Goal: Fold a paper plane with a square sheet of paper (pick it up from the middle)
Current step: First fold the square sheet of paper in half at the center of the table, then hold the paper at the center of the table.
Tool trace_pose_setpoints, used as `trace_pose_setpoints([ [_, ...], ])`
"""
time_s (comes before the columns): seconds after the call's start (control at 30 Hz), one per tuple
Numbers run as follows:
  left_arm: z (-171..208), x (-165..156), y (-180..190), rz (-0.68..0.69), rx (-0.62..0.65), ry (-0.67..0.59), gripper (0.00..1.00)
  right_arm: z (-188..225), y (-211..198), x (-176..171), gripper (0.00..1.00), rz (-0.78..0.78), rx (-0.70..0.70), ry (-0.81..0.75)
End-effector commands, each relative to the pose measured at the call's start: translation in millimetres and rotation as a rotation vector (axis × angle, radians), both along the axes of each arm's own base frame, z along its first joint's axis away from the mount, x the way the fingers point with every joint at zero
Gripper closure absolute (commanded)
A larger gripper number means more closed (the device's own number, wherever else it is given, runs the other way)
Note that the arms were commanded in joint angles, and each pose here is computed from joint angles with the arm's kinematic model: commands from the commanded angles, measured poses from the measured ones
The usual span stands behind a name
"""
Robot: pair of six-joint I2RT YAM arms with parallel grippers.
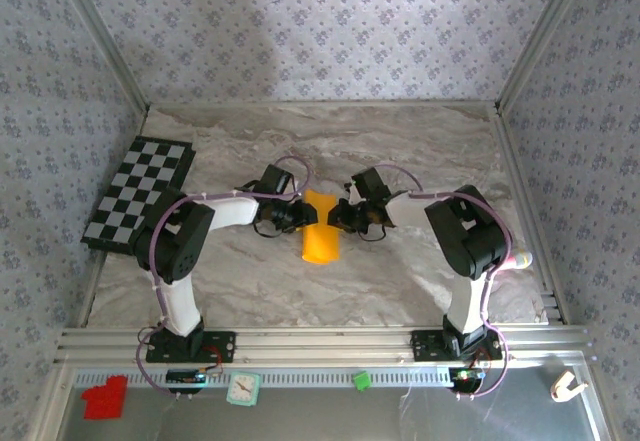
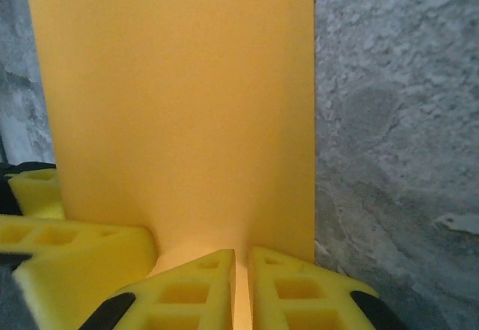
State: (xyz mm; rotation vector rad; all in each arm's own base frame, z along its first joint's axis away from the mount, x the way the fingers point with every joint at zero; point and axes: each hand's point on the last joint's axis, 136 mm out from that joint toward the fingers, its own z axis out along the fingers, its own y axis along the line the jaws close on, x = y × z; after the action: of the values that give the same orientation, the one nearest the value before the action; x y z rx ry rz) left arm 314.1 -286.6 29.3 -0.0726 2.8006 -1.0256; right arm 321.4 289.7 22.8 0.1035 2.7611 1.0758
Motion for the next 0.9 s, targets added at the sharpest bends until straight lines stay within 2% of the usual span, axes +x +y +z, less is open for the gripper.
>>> trace_pose_setpoints([
  [0.0,8.2,1.6,13.0,0.038,0.066,-0.006,0.61,-29.0,-10.5,-18.2,0.86,-0.025,-0.133,0.098],
  [0.2,26.7,-2.7,36.4,0.132,0.183,-0.064,0.44,-37.3,-10.5,-24.5,0.86,-0.077,-0.150,0.142],
  [0.43,23.9,-23.5,26.6,0.086,0.249,-0.055,0.28,-26.5,0.4,-19.9,0.85,-0.088,-0.089,0.139],
  [0.7,6.1,-30.1,27.9,0.028,0.388,-0.039,0.27,2.3,3.0,-8.0,0.80,-0.113,0.011,0.092],
  [0.87,-2.0,-30.8,30.6,0.008,0.465,-0.037,0.29,22.5,1.2,-1.7,0.69,-0.127,0.072,0.068],
])
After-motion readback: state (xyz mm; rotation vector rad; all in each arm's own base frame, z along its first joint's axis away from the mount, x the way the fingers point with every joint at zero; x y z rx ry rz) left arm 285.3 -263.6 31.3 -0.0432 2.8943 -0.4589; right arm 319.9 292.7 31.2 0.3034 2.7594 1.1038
